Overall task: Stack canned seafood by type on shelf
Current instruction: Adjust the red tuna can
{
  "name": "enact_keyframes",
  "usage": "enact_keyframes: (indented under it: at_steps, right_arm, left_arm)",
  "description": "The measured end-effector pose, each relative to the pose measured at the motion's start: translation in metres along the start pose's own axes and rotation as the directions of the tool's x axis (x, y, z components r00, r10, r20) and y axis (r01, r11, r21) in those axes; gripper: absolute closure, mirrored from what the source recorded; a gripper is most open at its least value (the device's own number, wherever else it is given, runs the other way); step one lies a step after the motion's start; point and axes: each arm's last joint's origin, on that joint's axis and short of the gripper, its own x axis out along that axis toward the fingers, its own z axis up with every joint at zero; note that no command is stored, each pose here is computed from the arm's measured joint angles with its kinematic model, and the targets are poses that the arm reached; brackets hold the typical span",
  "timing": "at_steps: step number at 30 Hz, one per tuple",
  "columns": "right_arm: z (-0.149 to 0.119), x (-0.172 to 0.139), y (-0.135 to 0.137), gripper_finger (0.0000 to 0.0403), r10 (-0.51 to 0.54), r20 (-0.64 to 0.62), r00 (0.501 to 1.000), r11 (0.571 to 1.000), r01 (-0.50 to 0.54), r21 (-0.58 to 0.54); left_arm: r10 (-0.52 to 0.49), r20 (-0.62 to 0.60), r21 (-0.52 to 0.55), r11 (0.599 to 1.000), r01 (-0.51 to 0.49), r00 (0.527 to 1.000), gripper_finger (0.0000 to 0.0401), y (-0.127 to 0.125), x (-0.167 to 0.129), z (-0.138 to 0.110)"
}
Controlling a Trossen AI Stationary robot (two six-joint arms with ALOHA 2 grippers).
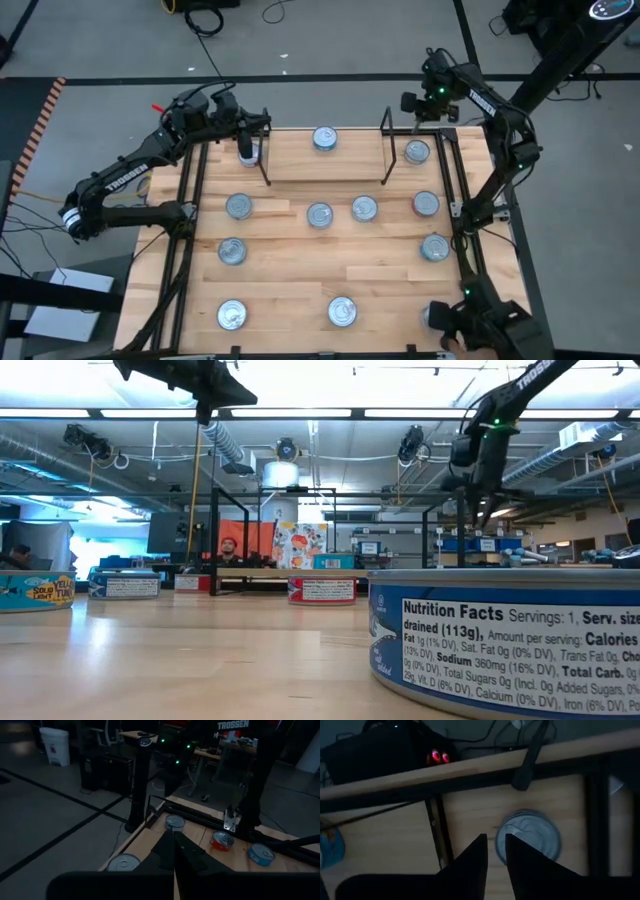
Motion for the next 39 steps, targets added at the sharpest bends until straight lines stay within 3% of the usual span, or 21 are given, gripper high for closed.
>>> enact_keyframes:
  at_steps: [4,8,12,17,19,21,25,35,39]
  right_arm:
    - [0.002,0.011,0.001,0.0299,0.006,-0.054,0.999,0.996,-0.001,0.09]
    - [-0.008,0.01,0.006,0.0282,-0.026,-0.081,0.996,0.999,0.023,-0.027]
    - [-0.021,-0.012,0.011,0.0286,-0.028,-0.024,0.999,0.992,0.024,-0.127]
    - [-0.051,-0.044,0.013,0.0323,-0.09,0.037,0.995,0.937,0.097,-0.335]
    - [-0.068,-0.055,0.016,0.0342,-0.096,0.047,0.994,0.861,0.107,-0.497]
    - [-0.088,-0.065,0.02,0.0359,-0.104,0.063,0.993,0.746,0.12,-0.655]
    - [-0.121,-0.067,0.02,0.0374,-0.1,0.042,0.994,0.539,0.09,-0.837]
    - [-0.159,-0.014,-0.001,0.0331,-0.051,-0.049,0.997,0.166,-0.04,-0.985]
    - [-0.164,0.013,-0.01,0.0306,-0.078,-0.02,0.997,0.083,-0.013,-0.996]
  left_arm:
    - [-0.001,0.001,-0.001,1.0,0.001,1.0,0.0401,0.0,0.0,0.0]
    - [-0.001,0.001,0.006,1.0,0.001,1.0,0.0401,0.0,0.0,0.0]
    - [-0.001,0.001,0.033,0.999,0.001,1.0,0.0401,0.0,0.0,0.0]
    - [-0.001,0.0,0.037,0.999,0.001,1.0,0.0401,0.0,0.0,0.0]
    - [-0.001,0.0,0.038,0.999,0.001,1.0,0.0401,0.0,0.0,0.0]
    - [-0.001,0.0,0.041,0.999,0.001,1.0,0.0401,0.0,0.0,0.0]
    - [-0.002,-0.002,0.057,0.998,0.002,1.0,0.0401,0.0,0.0,0.0]
    - [0.003,-0.052,0.043,0.999,0.0,0.999,0.0401,0.0,0.0,-0.005]
    - [0.003,-0.052,0.041,0.999,-0.001,0.999,0.0401,0.0,0.0,-0.005]
